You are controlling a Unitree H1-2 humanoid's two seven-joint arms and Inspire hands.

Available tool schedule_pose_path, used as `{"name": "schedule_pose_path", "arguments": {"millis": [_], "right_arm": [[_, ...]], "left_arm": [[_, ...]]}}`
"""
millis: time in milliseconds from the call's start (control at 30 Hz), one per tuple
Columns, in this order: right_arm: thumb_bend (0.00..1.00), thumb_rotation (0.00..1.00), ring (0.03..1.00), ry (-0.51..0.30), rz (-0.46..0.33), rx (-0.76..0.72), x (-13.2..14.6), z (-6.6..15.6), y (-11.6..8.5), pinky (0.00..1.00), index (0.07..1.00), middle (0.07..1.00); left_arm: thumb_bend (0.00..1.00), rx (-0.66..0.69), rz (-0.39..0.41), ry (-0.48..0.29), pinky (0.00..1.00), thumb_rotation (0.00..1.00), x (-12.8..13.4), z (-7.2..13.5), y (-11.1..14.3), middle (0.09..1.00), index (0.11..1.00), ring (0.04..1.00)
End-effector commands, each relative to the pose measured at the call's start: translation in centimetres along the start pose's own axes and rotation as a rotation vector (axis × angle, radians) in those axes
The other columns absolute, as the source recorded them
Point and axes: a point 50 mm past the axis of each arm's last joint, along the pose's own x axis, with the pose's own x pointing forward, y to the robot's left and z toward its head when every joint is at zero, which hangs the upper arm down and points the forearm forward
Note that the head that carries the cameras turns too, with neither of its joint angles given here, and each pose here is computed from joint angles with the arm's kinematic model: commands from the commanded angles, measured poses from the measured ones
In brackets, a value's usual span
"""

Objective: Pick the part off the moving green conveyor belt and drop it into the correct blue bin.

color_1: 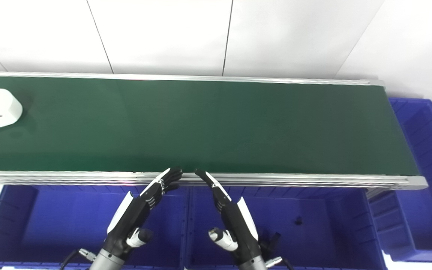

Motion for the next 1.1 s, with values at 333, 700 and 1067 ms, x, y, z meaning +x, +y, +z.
{"name": "schedule_pose_path", "arguments": {"millis": [333,700,1067], "right_arm": [[0.94,0.93,1.0,-0.053,0.004,0.02,-0.33,0.74,-0.43,1.0,0.965,0.984],[0.93,0.94,0.99,-0.055,-0.001,0.001,-0.26,0.65,-0.89,0.99,0.965,0.972],[0.92,0.92,0.978,-0.052,-0.015,0.015,-0.27,0.52,-0.92,0.96,0.956,0.967]], "left_arm": [[0.95,-0.002,0.021,-0.056,0.89,0.96,0.12,0.55,0.02,0.926,0.907,0.928],[0.94,0.018,0.029,-0.053,0.87,0.97,-0.2,0.58,0.28,0.924,0.909,0.924],[0.94,0.015,0.033,-0.052,0.87,0.97,-0.31,0.53,0.28,0.925,0.908,0.925]]}}
